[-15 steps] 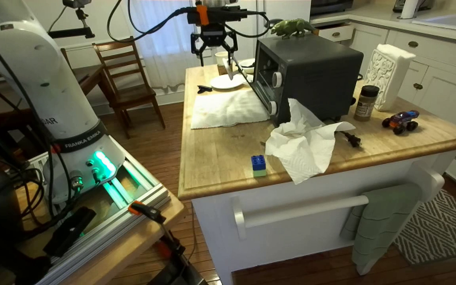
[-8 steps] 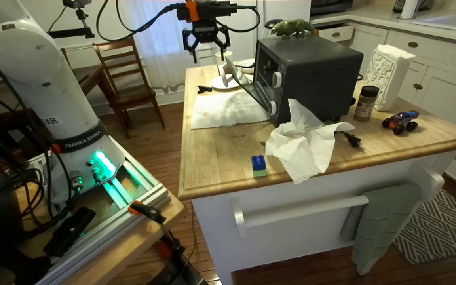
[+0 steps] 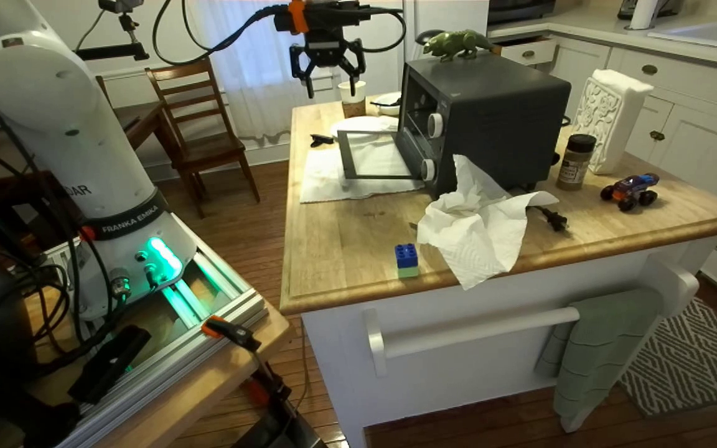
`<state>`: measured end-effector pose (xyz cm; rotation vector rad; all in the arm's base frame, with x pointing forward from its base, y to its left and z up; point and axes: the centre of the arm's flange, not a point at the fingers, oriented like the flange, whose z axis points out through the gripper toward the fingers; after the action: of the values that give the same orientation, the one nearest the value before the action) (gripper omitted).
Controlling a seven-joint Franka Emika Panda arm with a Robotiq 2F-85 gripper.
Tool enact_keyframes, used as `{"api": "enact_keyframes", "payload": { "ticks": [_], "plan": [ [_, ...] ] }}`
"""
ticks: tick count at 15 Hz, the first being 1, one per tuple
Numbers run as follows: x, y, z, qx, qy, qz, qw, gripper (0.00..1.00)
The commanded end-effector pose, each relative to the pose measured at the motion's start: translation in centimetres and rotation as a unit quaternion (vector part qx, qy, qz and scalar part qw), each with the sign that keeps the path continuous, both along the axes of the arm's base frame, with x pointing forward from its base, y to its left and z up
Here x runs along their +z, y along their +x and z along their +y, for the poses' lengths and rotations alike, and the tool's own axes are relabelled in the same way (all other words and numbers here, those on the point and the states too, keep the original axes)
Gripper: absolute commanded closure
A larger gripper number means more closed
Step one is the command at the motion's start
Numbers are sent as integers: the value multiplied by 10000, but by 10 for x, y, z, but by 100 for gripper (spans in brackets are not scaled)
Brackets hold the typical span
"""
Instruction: Pull down the mini oven door
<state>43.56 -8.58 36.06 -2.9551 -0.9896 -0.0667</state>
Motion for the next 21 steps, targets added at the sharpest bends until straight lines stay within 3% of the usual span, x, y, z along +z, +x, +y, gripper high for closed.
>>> {"api": "enact_keyframes", "payload": {
  "ticks": [1,5,9,14,19,21],
  "plan": [
    [3,-7,-6,-739,-106,101,9972,0],
    [14,-8,-24,-1787,-293,-3,9835,0],
    [38,-13,-48,-2822,-362,-191,9585,0],
    [74,-23,-58,-3653,-123,-556,9291,0],
    [105,-30,-47,-3904,62,-820,9170,0],
    [112,-33,-44,-3960,33,-676,9157,0]
  ]
}}
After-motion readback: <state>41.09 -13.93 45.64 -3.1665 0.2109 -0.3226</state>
